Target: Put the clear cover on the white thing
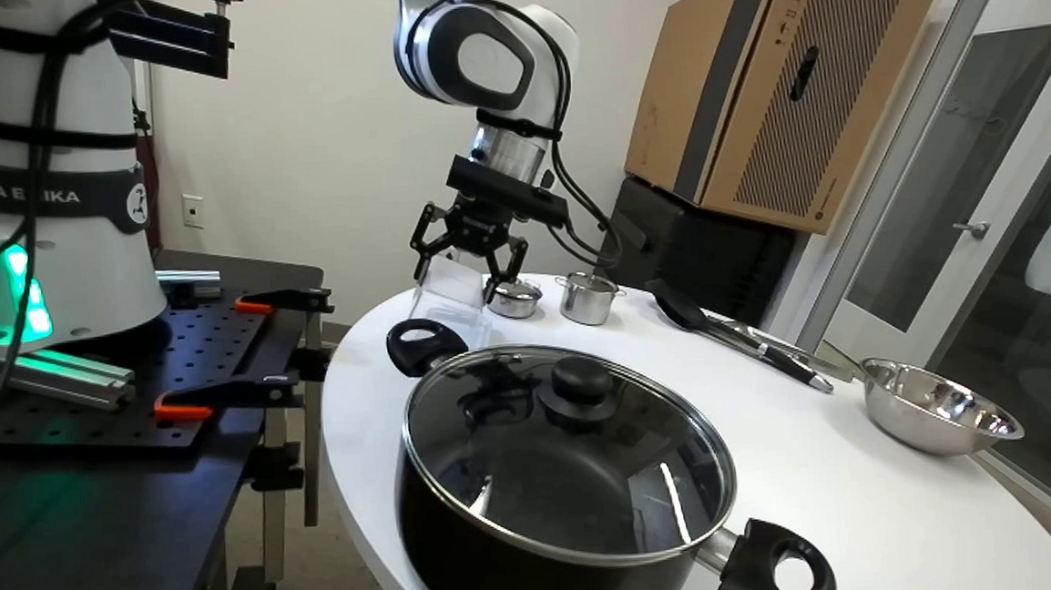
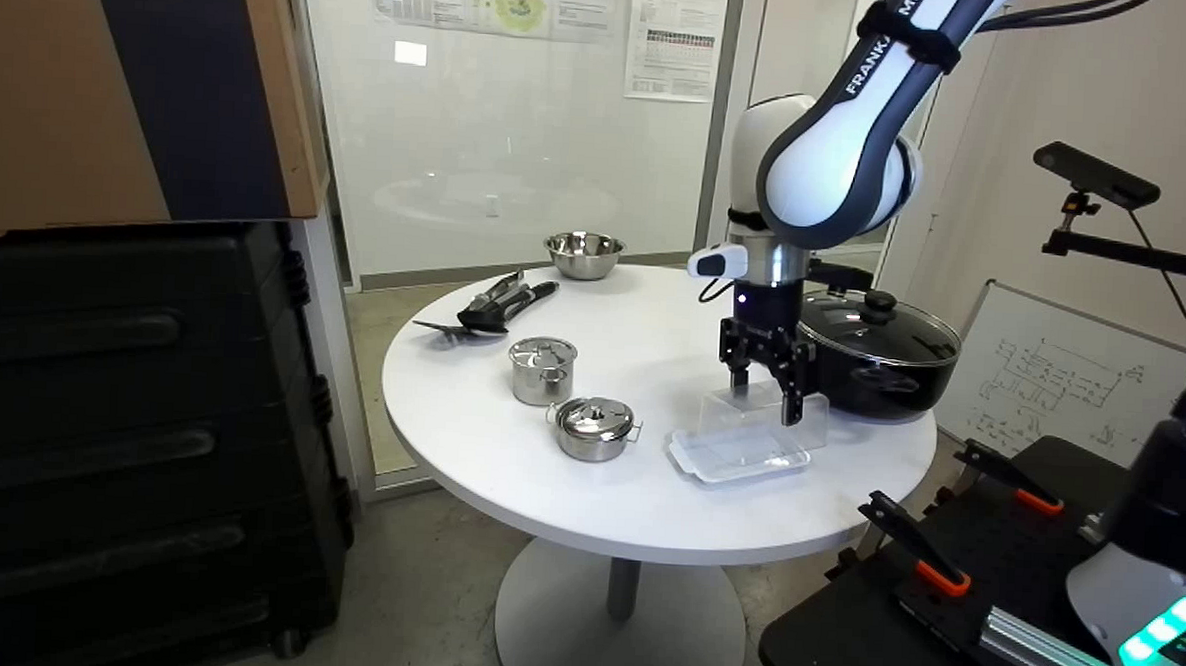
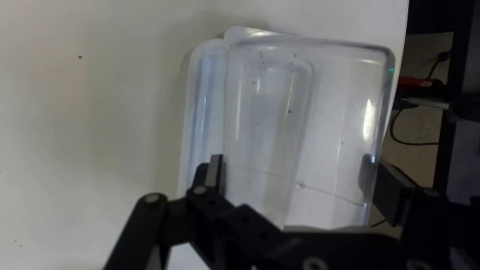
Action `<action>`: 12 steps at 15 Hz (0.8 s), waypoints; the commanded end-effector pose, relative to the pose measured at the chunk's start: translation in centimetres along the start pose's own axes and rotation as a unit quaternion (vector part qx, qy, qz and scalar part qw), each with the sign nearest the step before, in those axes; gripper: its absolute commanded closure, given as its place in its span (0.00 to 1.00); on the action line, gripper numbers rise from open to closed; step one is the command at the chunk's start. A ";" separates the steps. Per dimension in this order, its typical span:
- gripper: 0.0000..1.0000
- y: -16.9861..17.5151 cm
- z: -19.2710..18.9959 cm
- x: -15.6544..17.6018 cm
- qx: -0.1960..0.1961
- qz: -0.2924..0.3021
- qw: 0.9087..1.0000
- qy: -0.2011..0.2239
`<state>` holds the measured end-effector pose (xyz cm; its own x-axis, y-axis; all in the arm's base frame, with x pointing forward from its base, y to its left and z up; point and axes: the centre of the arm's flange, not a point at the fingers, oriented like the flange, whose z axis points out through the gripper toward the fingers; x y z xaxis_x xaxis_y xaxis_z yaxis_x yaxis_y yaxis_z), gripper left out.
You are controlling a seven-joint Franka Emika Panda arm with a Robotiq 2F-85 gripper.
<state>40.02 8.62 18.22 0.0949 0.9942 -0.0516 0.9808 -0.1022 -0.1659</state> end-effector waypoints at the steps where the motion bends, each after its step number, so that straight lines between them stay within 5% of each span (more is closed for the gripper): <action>1: 0.36 0.3 0.1 0.0 -0.003 0.007 1.000 0.005; 12: 0.36 0.5 1.4 1.0 -0.019 0.010 1.000 0.017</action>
<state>40.31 8.87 17.15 0.1088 0.9937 -0.0279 0.9836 -0.1117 -0.1419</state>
